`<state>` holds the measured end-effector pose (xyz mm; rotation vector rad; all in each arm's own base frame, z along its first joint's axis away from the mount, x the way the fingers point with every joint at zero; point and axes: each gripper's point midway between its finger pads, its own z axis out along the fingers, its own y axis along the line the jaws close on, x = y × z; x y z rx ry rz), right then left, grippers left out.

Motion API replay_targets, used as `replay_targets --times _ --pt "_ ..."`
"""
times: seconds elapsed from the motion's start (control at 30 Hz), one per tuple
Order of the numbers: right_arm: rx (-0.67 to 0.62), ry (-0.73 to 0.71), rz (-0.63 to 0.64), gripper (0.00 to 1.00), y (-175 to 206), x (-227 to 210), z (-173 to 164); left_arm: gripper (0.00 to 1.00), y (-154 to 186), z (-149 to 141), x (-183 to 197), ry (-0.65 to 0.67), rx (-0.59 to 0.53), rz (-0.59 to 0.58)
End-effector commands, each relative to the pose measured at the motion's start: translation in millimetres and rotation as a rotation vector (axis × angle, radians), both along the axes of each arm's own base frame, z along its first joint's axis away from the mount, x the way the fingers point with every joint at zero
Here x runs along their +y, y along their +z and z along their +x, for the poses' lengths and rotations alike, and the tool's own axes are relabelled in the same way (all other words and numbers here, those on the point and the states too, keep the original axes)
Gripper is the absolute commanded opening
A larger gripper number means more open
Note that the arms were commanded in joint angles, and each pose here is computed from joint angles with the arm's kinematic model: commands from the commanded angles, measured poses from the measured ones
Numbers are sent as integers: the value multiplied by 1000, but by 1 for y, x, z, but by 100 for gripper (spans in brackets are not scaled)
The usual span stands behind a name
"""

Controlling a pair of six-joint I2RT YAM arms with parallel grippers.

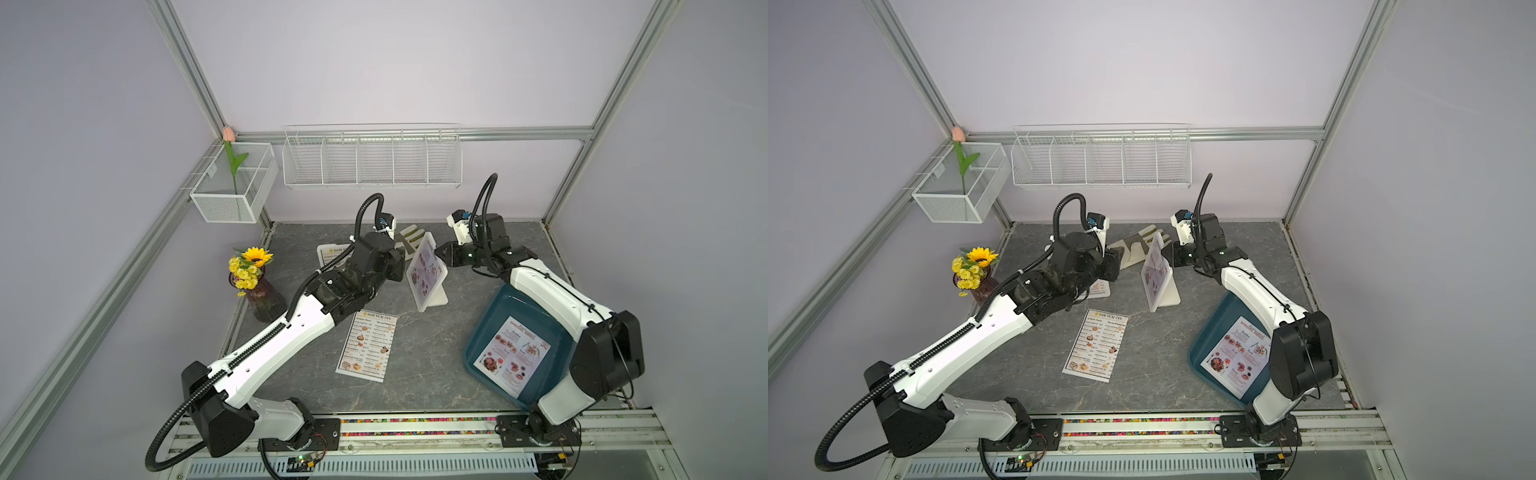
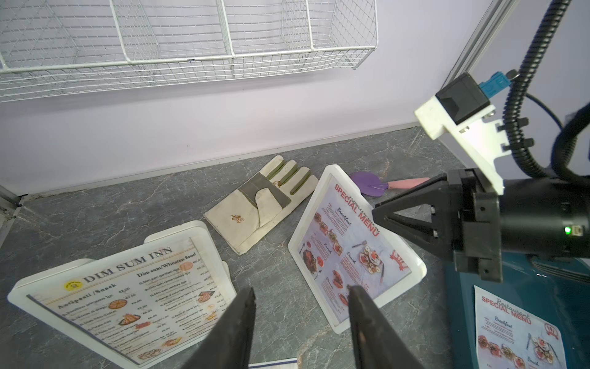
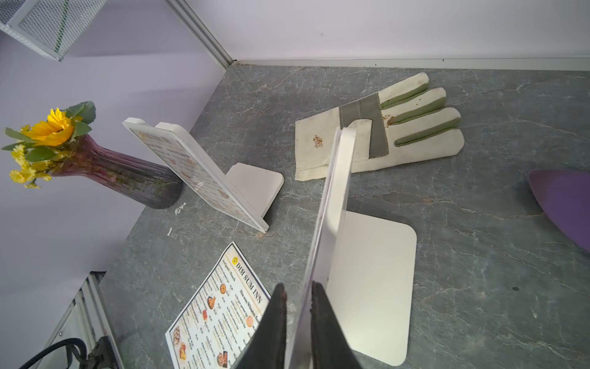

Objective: Replace the menus in the menu holders
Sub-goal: Insert the menu into the menu holder.

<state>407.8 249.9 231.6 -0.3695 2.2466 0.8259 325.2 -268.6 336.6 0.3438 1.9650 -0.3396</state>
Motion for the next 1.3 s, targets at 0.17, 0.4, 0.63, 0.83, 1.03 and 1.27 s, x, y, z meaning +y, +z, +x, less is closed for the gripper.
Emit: replay_targets --times 0.17,0.4,0.63,0.83,1.03,1.27 --pt "-56 -14 -3 23 33 -12 -10 50 3 -1 2 7 -9 -11" --pt "-11 14 1 13 18 -8 -15 50 3 -2 3 8 -8 -11" --pt "17 34 6 10 10 -6 -20 50 2 -2 4 9 -8 -9" --pt "47 43 -4 9 2 -6 -24 50 2 -2 3 8 -6 -12" --pt "59 48 -8 9 -3 -7 -28 50 3 -2 3 6 -8 -14" --pt "56 50 -4 9 -1 -9 -34 50 4 -2 2 6 -11 -17"
